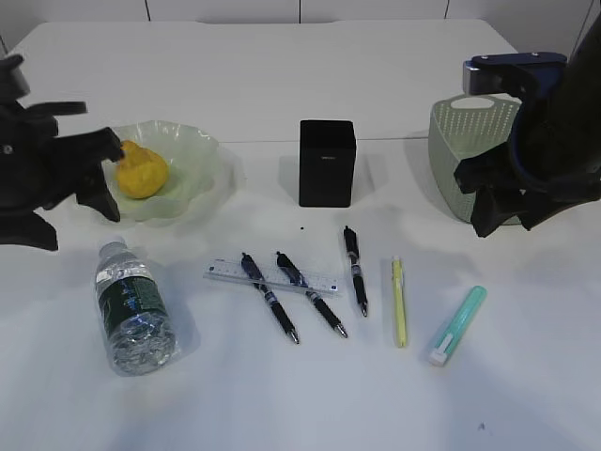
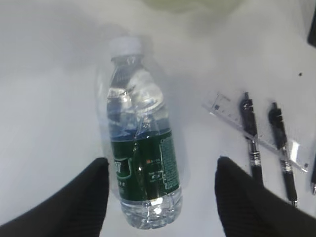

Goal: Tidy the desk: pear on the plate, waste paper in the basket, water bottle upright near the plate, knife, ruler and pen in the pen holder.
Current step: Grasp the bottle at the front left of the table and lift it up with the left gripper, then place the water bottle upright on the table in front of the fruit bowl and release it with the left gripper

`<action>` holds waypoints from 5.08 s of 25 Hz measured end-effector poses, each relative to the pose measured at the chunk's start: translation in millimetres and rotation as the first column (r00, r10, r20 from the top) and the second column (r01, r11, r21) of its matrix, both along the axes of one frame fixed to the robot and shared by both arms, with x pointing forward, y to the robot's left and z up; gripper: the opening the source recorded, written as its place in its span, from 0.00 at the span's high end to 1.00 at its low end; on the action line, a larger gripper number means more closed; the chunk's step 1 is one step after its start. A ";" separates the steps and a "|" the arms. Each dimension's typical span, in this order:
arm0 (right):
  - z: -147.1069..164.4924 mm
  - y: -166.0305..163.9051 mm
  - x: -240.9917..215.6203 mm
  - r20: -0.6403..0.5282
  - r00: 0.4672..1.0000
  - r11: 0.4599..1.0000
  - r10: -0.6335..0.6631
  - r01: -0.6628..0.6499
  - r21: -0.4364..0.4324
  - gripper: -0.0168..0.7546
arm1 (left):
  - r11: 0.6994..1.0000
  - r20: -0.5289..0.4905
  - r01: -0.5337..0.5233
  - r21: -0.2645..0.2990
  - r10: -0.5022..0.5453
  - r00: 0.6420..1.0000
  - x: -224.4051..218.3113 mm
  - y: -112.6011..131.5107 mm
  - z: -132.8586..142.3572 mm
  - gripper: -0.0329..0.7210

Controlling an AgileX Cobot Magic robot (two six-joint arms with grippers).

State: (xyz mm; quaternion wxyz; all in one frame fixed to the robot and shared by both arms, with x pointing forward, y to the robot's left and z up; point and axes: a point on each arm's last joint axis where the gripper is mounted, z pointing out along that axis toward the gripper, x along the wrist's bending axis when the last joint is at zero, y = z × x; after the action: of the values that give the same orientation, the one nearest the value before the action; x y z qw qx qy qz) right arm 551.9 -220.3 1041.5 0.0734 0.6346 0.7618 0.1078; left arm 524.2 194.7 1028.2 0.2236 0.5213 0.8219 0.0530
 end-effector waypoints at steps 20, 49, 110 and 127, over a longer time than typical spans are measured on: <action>0.0 -3.3 1.0 0.012 1.000 0.999 0.018 -0.018 -0.043 0.47 | 0.965 -0.148 -0.260 -0.017 0.255 0.956 28.3 -11.1 -68.6 0.19; 0.7 -3.0 3.3 0.039 0.999 0.999 0.025 -0.023 -0.041 0.47 | 0.984 -0.175 -0.148 0.097 0.164 0.971 46.8 -14.0 -95.9 0.13; 0.0 -5.1 1.1 0.013 0.999 0.997 0.029 -0.028 -0.066 0.47 | 0.944 -0.136 0.109 0.313 -0.070 0.988 57.8 3.1 -104.0 0.41; -1.0 -5.1 -2.9 -0.033 0.999 0.998 0.012 -0.014 -0.060 0.47 | 0.836 0.058 0.339 0.431 -0.400 0.915 19.0 28.7 -41.2 0.41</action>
State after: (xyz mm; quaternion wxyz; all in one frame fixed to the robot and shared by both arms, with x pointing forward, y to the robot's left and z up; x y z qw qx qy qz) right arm 549.0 -225.4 1040.5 0.0795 0.6288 0.7698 0.0750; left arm 543.2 223.4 987.0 0.1740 0.7002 0.6569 0.2189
